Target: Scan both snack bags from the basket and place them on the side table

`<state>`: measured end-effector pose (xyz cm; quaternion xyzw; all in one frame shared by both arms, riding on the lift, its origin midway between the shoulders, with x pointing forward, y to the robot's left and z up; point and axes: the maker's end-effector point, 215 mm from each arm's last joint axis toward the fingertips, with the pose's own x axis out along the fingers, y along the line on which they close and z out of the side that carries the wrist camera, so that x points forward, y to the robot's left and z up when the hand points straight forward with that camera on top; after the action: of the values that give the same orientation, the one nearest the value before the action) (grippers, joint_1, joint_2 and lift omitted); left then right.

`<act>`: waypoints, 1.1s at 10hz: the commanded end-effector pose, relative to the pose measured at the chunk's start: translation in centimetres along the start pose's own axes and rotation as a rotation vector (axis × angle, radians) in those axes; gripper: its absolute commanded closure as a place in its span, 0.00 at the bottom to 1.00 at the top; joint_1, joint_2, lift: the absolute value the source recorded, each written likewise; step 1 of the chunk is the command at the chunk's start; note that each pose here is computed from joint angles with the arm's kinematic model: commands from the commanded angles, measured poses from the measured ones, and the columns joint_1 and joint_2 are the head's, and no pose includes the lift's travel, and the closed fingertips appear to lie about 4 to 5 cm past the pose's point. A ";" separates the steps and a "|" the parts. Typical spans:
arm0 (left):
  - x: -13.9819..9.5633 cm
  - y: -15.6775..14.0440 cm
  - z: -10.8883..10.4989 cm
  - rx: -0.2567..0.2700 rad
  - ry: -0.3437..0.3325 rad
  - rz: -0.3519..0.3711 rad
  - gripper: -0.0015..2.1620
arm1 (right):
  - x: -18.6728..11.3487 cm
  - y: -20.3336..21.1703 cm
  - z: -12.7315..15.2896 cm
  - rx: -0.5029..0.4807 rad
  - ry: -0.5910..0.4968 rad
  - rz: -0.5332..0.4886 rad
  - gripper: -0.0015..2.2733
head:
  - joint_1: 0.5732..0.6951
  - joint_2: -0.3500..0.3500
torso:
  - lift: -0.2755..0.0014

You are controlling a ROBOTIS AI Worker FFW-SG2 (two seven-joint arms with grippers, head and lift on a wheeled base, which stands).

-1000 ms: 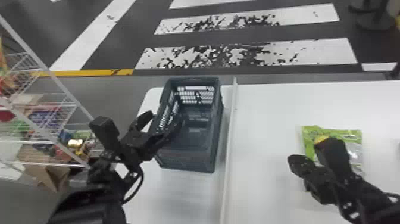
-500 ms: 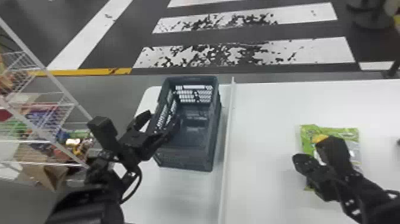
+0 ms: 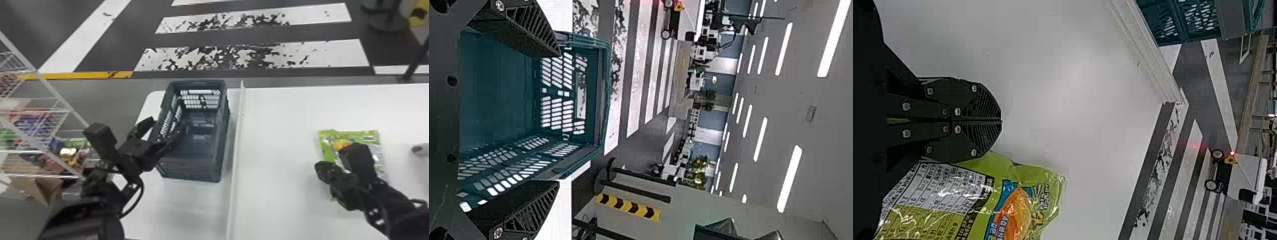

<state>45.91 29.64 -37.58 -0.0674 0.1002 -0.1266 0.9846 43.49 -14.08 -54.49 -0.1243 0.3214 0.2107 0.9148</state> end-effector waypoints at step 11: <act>-0.1 0.0 0.4 0.005 -0.004 -0.004 0.04 | -10.0 -17.0 0.1 0.246 -0.015 -0.296 0.06 | 1.00 0.55 | 0.73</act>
<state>45.88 29.71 -37.21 -0.0652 0.0980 -0.1282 0.9847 44.81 -30.36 -46.05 -0.0570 0.3087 0.0494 0.9482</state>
